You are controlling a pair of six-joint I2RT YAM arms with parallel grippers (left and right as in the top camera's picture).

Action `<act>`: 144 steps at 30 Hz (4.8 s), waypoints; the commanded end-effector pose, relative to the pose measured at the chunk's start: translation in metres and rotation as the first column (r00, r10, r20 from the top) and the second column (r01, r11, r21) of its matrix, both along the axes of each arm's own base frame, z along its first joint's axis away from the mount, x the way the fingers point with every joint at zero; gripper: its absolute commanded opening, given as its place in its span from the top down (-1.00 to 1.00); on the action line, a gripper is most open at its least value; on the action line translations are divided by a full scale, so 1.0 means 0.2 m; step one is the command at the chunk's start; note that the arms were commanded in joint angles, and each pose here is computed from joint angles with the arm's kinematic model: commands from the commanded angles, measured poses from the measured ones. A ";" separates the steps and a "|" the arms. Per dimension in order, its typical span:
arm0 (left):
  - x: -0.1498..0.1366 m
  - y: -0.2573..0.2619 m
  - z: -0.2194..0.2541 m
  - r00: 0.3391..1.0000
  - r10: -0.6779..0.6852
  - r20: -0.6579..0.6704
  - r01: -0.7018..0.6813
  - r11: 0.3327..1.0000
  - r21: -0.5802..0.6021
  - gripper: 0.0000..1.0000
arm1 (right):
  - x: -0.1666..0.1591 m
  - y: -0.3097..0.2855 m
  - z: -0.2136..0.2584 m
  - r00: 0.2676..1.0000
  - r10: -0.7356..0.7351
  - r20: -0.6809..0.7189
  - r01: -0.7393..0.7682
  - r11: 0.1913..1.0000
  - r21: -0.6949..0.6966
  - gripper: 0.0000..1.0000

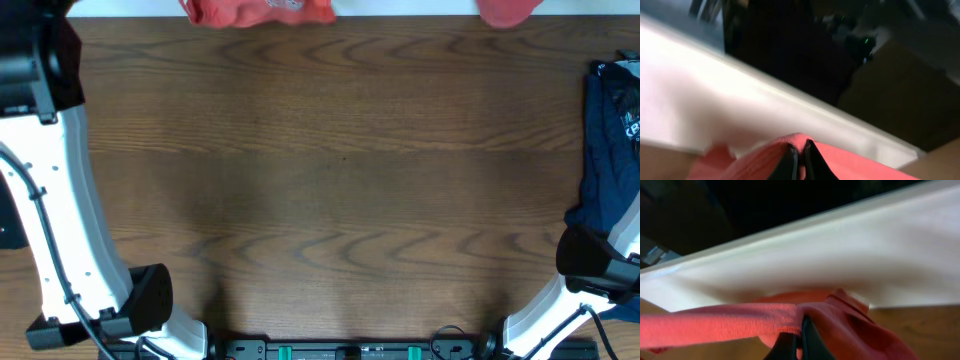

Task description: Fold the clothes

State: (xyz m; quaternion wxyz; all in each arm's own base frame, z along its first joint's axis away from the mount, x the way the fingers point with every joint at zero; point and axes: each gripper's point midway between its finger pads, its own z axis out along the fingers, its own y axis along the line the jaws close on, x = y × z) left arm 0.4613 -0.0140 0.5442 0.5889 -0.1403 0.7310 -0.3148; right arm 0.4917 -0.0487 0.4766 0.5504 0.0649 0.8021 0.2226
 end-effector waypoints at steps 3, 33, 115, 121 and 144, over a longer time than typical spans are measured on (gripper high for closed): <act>0.05 0.04 -0.27 0.982 0.005 -0.190 -0.007 1.000 -0.010 0.88 | -0.02 -0.06 -0.14 0.993 -0.035 -0.109 0.035 0.999 -0.005 0.98; -0.27 -0.09 -1.19 0.571 -0.130 -0.811 0.278 0.960 0.042 0.88 | -0.33 0.21 -1.07 0.627 0.097 -0.773 -0.170 0.985 -0.014 0.97; -1.16 -0.18 -1.99 0.364 0.035 -0.931 0.286 0.947 0.148 0.86 | -1.57 0.18 -1.87 0.474 -0.281 -0.834 0.383 0.919 -0.092 0.97; -1.18 -0.22 -1.98 0.343 -0.006 -0.939 0.297 0.949 0.102 0.80 | -1.64 0.21 -1.92 0.387 -0.246 -0.889 0.371 0.924 -0.094 0.97; -1.22 -0.34 -1.95 0.303 -0.160 -0.939 0.327 0.943 -0.055 0.22 | -1.64 0.23 -2.09 0.213 -0.174 -0.961 0.325 0.941 -0.098 0.53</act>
